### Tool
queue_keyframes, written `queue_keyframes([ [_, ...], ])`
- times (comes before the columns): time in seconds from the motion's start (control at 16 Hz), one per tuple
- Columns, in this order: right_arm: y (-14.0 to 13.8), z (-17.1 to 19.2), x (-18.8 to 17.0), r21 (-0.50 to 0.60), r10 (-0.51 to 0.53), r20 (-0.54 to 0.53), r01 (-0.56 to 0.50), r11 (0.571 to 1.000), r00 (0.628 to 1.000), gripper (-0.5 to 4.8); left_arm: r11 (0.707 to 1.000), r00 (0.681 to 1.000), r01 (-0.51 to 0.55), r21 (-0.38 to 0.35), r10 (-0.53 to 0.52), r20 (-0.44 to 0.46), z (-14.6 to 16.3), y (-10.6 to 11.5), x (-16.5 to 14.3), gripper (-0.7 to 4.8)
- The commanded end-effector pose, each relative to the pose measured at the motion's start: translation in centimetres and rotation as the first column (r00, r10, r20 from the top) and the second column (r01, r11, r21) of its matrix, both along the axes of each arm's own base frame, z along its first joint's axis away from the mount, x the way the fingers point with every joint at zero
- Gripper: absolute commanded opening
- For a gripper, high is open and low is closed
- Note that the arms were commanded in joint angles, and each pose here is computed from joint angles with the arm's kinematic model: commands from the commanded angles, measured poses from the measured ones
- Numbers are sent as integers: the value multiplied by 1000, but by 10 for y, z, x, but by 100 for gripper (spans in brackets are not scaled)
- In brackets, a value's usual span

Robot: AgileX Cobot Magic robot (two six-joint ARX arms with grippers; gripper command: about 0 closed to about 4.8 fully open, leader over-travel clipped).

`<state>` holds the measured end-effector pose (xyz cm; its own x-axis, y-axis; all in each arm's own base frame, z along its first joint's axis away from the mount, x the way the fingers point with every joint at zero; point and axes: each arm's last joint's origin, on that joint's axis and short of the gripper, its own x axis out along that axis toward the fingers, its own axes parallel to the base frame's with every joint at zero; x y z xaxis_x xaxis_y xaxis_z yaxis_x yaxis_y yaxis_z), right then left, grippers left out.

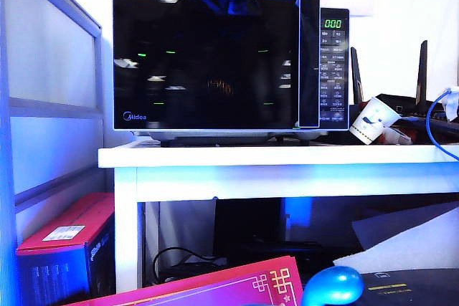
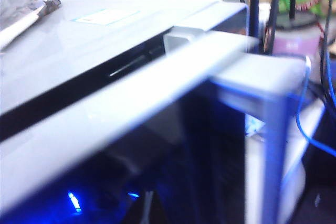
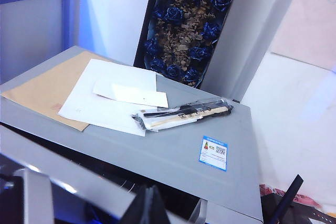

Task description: Open the microwave door, place the orange inside the microwave, then close the microwave door.

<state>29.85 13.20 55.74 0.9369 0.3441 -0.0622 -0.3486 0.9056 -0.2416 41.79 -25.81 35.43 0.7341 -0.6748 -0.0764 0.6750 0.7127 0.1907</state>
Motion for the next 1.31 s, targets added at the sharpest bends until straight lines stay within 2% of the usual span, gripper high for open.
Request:
queue_keyframes([
  [0.06, -2, 7, -5, 30, 2, 29, -3, 1000, 1000, -5, 998, 998, -20, -66, 24, 61, -7, -6, 10, -5],
  [0.19, -1, 7, -6, 46, 26, 23, -27, 999, 999, -5, 987, 986, -140, -83, 146, 78, -17, -7, 18, -5],
  [0.31, -1, 7, -6, 53, 50, 20, -51, 997, 999, -5, 975, 975, -202, -90, 209, 81, -23, -7, 23, -5],
  [0.5, -1, 7, -6, 54, 48, 21, -49, 997, 999, -5, 926, 925, -360, -109, 370, 88, -23, -3, 26, -5],
  [0.63, -1, 7, -6, 54, 46, 24, -47, 997, 999, -5, 901, 900, -419, -107, 428, 83, -21, -1, 27, -5],
  [0.75, -1, 8, -7, 55, 46, 26, -48, 997, 999, -5, 903, 900, -418, -99, 427, 91, -13, 1, 23, -5],
  [0.88, -5, 13, -15, 62, 46, 44, -49, 997, 998, -6, 930, 925, -355, -93, 364, 109, 15, 6, 5, -5],
  [1.06, -20, 34, -49, 89, 43, 112, -53, 995, 993, -5, 971, 963, -200, -135, 220, 154, 99, 36, -56, -5],
  [1.13, -31, 47, -74, 122, 40, 151, -59, 991, 988, -5, 979, 970, -140, -145, 165, 180, 148, 66, -109, -5],
  [1.25, -42, 57, -97, 140, 37, 194, -65, 988, 980, -5, 980, 970, -133, -147, 159, 185, 179, 95, -155, -5],
  [1.31, -50, 65, -115, 153, 33, 228, -70, 986, 973, -5, 980, 970, -134, -146, 159, 183, 197, 118, -193, -5],
])
